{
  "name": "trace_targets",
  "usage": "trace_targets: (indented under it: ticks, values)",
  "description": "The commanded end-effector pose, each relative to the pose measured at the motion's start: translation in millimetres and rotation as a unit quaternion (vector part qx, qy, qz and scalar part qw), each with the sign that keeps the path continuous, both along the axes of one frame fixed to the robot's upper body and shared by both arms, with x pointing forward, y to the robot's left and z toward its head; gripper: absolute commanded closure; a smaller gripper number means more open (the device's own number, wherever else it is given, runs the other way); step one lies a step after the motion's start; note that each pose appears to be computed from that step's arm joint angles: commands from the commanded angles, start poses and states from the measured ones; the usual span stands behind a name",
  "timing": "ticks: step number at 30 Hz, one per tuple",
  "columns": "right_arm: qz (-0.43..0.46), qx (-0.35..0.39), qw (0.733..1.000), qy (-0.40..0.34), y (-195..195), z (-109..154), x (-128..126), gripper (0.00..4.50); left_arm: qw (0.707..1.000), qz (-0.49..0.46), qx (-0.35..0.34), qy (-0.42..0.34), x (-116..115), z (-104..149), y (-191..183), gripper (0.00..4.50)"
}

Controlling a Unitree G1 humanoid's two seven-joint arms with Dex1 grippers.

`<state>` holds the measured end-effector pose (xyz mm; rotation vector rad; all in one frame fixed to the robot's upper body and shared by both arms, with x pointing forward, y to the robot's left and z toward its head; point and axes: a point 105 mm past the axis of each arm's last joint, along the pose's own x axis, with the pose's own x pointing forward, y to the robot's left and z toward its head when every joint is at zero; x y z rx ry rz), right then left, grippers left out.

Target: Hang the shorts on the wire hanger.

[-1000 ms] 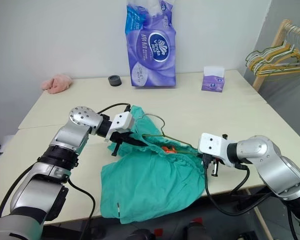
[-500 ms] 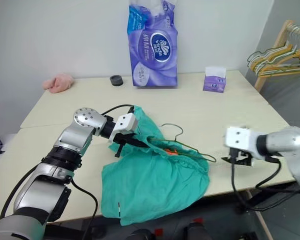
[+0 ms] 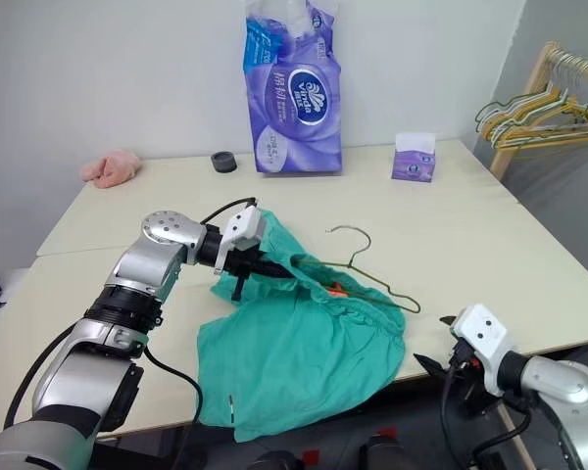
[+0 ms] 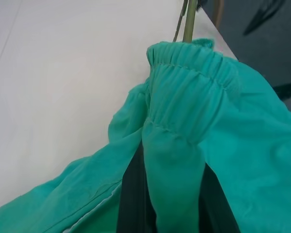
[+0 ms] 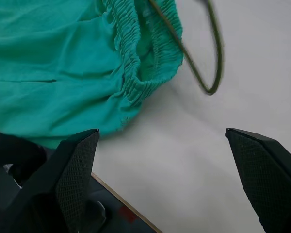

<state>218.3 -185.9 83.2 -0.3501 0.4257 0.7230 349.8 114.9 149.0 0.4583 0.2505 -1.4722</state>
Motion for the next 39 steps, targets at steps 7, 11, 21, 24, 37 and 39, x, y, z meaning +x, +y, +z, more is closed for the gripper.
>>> trace_targets:
  ticks: [7, 11, 21, 24, 37, 39]
  values:
    - [-0.031, 0.066, 0.997, 0.018, 26, 2, 12, 0.05, 1.0, 0.012, -0.02, -0.015, 2, 12, 4, 4.5]
    - [-0.046, 0.09, 0.994, 0.042, 33, -3, 17, 0.05, 1.0, 0.013, -0.02, -0.015, 1, 12, 4, 4.5]
    - [-0.075, 0.143, 0.981, 0.106, 55, -18, 31, 0.43, 1.0, 0.015, -0.02, -0.018, 1, 14, 2, 4.5]
    - [-0.085, 0.139, 0.98, 0.112, 53, -20, 34, 1.33, 1.0, 0.015, -0.019, -0.018, 0, 15, 3, 4.5]
    - [-0.128, 0.077, 0.985, 0.084, 18, -21, 46, 4.46, 1.0, -0.002, -0.004, 0.017, -16, 13, 15, 4.5]
    - [-0.135, 0.077, 0.984, 0.085, 15, -21, 46, 4.46, 0.999, -0.006, -0.007, 0.031, -20, 15, 17, 4.5]
